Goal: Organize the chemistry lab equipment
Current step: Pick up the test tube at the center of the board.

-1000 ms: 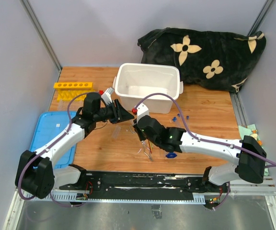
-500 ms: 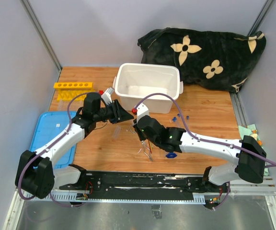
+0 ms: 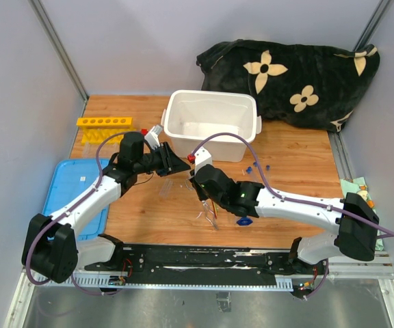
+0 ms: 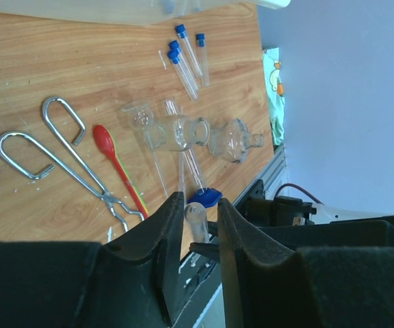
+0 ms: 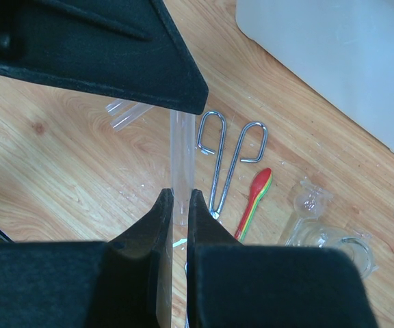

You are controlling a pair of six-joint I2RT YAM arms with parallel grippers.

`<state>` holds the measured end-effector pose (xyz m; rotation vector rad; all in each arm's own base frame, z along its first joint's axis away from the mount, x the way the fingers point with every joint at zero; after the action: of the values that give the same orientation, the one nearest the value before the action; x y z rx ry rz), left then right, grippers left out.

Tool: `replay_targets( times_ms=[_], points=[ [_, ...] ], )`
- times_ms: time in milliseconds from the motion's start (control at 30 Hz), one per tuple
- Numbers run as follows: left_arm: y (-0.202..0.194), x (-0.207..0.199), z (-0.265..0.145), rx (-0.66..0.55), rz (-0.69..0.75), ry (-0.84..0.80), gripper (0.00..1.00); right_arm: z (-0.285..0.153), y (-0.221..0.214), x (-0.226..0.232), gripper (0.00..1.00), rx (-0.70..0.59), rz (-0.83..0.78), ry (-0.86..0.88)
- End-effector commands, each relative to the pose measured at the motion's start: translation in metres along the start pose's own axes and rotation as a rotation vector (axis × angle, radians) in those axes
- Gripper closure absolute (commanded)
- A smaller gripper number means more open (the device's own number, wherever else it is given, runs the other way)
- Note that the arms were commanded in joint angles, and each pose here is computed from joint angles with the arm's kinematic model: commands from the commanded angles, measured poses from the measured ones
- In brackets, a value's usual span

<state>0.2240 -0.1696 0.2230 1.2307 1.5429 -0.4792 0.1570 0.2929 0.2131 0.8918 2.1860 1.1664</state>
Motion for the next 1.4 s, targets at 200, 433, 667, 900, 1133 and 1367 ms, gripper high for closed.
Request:
replay_targets(
  times_ms=[200, 433, 667, 900, 1133, 1367],
  points=[
    [-0.007, 0.000, 0.003, 0.047, 0.011, -0.022, 0.68, 0.001, 0.012, 0.004, 0.99, -0.037, -0.002, -0.006],
    [-0.007, 0.001, 0.004, 0.049, 0.013, -0.018, 0.69, 0.003, 0.012, 0.005, 1.00, -0.035, -0.005, -0.003],
    [-0.007, 0.002, 0.004, 0.043, 0.017, -0.005, 0.71, 0.004, 0.011, 0.006, 1.00, -0.030, -0.004, 0.001],
    [-0.006, 0.002, 0.004, 0.035, 0.022, 0.001, 0.84, 0.003, 0.011, 0.005, 1.00, -0.030, -0.004, -0.001],
    [-0.006, 0.004, 0.005, 0.028, 0.023, 0.013, 0.95, 0.002, 0.009, 0.005, 0.95, -0.029, -0.004, 0.004],
    [-0.003, 0.006, 0.005, 0.005, 0.040, 0.048, 1.00, -0.007, 0.012, 0.006, 0.66, -0.043, -0.016, 0.029]
  ],
)
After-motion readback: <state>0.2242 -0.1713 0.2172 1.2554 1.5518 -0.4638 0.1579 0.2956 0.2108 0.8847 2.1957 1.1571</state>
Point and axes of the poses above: each gripper's point midway between its finger pads, its own z axis out along the fingers, its own x axis along the line the jaws close on, y = z × x, the point moved 9 cm from there along -z, back along the fingers, and after that the axes turned 10 degrees about -z, right-handed, at the moved point
